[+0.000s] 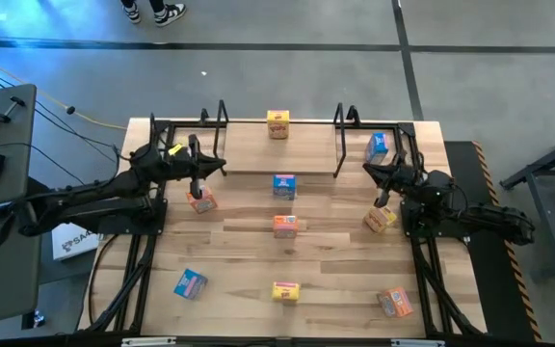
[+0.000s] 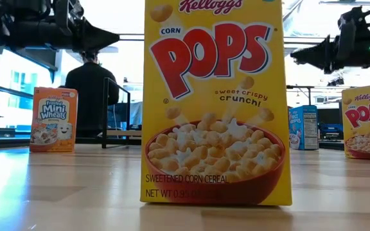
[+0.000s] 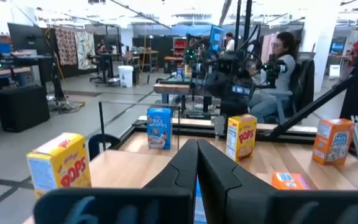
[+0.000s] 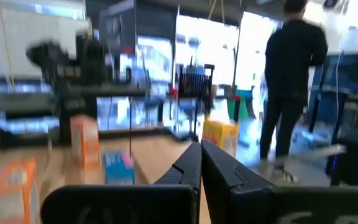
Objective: Stack cereal on shelf
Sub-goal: Put the right blue cereal box on the shelf
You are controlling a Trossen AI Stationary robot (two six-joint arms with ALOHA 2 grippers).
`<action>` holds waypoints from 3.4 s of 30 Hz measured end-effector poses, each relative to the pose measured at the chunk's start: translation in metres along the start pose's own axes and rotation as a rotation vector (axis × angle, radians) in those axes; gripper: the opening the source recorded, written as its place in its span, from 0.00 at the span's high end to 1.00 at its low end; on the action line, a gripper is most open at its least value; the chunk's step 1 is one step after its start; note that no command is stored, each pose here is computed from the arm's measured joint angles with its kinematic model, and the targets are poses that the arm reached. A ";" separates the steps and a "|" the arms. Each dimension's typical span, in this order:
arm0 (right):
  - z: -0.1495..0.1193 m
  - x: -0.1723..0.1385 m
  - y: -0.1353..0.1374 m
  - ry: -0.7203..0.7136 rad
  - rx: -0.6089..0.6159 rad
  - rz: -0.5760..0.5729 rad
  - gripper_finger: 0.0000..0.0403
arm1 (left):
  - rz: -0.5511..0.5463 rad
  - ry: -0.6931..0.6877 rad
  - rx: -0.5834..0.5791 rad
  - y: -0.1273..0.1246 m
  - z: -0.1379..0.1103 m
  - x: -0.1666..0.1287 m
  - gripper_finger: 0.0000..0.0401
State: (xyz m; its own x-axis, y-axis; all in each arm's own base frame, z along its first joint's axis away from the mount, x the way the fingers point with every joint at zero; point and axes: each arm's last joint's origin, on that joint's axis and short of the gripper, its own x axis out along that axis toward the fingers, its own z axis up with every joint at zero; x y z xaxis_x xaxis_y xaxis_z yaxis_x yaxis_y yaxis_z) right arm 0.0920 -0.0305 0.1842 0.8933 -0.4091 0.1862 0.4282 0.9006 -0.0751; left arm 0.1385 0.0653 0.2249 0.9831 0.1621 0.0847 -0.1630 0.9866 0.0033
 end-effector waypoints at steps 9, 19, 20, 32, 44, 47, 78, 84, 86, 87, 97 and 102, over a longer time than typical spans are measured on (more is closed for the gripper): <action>0.024 -0.002 -0.004 -0.221 0.029 -0.073 1.00 | 0.039 -0.034 -0.004 0.000 -0.008 -0.003 0.99; 0.044 0.022 -0.015 0.191 0.231 -0.525 0.74 | 0.092 -0.037 0.039 0.002 -0.008 -0.003 1.00; 0.046 0.026 -0.015 0.236 0.228 -0.563 0.69 | 0.092 -0.037 0.040 0.002 -0.008 -0.003 1.00; 0.051 0.067 -0.033 0.756 0.337 -0.940 0.27 | 0.092 -0.028 0.046 0.002 -0.008 -0.003 0.99; 0.023 0.080 -0.085 0.990 0.502 -1.035 0.26 | 0.090 -0.019 0.044 0.002 -0.009 -0.003 0.99; 0.018 0.083 -0.089 1.013 0.527 -1.014 0.26 | 0.090 -0.019 0.044 0.002 -0.009 -0.003 0.99; 0.095 0.117 -0.095 0.983 0.366 -0.932 0.60 | 0.140 -0.006 0.040 0.003 -0.010 -0.004 0.99; 0.165 0.134 -0.091 0.811 0.226 -0.848 0.60 | 0.140 -0.006 0.040 0.003 -0.010 -0.004 0.99; 0.182 0.146 -0.090 0.769 0.151 -0.753 0.60 | 0.140 -0.006 0.040 0.003 -0.010 -0.004 0.99; 0.187 0.153 -0.089 0.757 0.111 -0.688 0.60 | 0.140 -0.007 0.040 0.003 -0.010 -0.004 0.99; 0.172 0.249 -0.102 0.865 -0.239 -0.030 0.60 | 0.140 -0.007 0.040 0.003 -0.010 -0.004 0.99; 0.127 0.282 -0.123 1.072 -0.262 0.123 0.60 | 0.140 -0.007 0.040 0.003 -0.010 -0.004 0.99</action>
State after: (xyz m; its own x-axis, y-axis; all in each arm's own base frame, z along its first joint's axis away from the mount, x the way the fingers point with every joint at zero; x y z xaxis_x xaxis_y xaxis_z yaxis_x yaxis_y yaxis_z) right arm 0.2737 -0.2379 0.3698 0.5336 -0.3478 -0.7709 0.2310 0.9368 -0.2628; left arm 0.1354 0.0680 0.2143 0.9500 0.2979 0.0939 -0.3019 0.9529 0.0305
